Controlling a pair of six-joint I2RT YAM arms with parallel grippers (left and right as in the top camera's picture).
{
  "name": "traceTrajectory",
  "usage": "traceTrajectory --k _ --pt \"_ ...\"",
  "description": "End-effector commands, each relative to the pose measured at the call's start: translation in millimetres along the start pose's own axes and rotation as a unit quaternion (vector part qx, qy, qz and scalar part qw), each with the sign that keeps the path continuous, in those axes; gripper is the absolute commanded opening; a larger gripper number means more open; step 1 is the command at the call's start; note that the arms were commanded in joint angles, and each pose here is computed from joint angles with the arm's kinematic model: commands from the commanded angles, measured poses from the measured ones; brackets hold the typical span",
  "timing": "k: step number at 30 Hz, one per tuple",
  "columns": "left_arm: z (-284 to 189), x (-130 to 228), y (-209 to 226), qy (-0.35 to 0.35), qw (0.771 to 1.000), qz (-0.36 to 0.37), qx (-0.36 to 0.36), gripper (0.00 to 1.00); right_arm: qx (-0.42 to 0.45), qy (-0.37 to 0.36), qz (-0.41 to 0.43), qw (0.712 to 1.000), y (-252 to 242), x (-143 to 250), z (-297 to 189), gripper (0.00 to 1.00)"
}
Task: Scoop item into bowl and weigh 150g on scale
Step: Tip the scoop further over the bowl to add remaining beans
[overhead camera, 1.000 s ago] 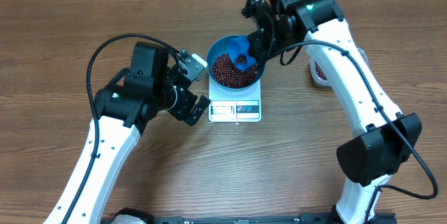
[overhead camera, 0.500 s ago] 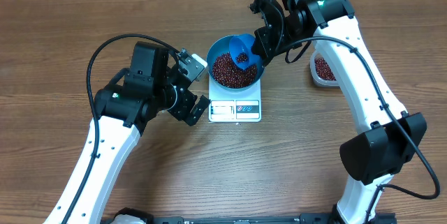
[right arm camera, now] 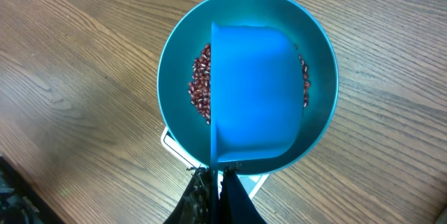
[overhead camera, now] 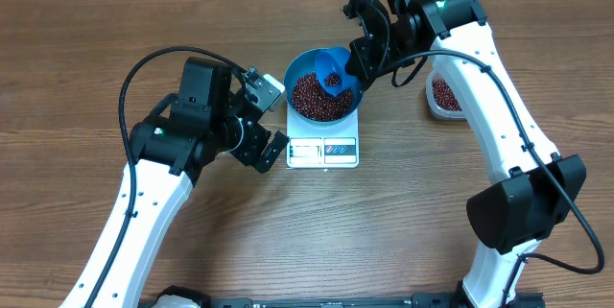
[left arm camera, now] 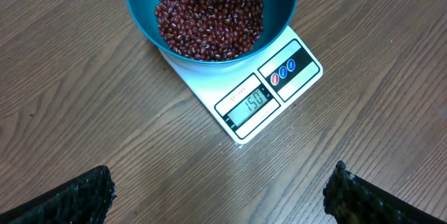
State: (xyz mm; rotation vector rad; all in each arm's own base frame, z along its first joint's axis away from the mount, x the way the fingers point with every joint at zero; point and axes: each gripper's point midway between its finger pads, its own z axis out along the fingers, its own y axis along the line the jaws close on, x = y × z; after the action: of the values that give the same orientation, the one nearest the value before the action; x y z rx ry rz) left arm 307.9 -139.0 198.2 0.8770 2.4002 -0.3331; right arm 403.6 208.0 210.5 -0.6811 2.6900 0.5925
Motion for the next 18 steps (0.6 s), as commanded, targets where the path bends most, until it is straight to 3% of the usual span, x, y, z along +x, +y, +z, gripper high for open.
traceTrajectory --k 1,18 --pt "3.2 0.9 -2.8 0.002 1.0 -0.009 0.009 1.0 0.015 -0.039 -0.016 0.999 4.9 -12.2 -27.8 0.04" --pt "3.2 0.9 -2.8 0.002 1.0 -0.009 0.009 1.0 -0.002 -0.042 -0.011 0.999 8.3 -10.0 -35.5 0.04"
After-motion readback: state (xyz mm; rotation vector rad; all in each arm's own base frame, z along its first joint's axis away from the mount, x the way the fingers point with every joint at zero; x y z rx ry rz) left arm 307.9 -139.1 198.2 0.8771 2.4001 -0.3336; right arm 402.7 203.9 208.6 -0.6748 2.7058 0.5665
